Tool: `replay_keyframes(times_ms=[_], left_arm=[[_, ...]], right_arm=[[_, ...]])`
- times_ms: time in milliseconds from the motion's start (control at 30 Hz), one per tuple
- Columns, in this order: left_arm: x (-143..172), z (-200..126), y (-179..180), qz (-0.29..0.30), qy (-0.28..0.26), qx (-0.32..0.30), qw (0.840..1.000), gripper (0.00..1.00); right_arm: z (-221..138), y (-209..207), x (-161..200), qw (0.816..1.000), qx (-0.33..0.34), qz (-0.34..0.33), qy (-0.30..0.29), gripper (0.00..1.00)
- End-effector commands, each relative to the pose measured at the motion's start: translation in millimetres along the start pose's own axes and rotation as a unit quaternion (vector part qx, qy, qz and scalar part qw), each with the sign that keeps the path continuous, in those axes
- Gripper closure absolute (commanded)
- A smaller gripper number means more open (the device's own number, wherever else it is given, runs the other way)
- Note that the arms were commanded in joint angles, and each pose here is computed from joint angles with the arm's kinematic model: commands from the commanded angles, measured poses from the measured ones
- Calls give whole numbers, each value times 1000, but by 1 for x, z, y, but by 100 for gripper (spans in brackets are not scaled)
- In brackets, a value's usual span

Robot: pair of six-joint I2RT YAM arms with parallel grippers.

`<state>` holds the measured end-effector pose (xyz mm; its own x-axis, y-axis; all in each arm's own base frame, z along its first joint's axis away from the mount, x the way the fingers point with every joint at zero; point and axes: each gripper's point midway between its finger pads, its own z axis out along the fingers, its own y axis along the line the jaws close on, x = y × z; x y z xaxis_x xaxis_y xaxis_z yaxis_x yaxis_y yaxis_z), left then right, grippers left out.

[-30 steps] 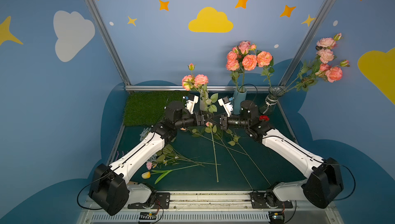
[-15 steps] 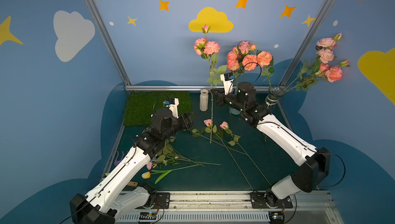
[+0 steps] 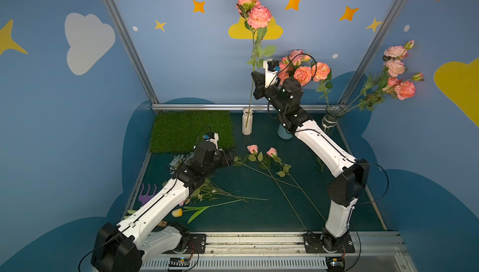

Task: Place the pink flowers into the vase
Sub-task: Place the flower in the vase.

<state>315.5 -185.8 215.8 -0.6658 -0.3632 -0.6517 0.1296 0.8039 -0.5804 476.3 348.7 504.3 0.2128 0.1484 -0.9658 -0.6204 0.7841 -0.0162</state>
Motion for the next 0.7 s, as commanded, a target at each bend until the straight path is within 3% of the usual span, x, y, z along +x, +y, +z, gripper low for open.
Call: replay_keyframes(times_ms=[0,333,667], left_arm=[[-7,1,2,1,-17,5,1000,35],[-3,12,14,-24,-2,10,1000,35],[-6,15,23,-36,-5,6,999,35]], right_arm=[[13,-4,-30,998,3,-36,-58,100],[36,-22,-33,995,23,-63,-71,100],[37,-43,-14,998,30,-31,-46,100]])
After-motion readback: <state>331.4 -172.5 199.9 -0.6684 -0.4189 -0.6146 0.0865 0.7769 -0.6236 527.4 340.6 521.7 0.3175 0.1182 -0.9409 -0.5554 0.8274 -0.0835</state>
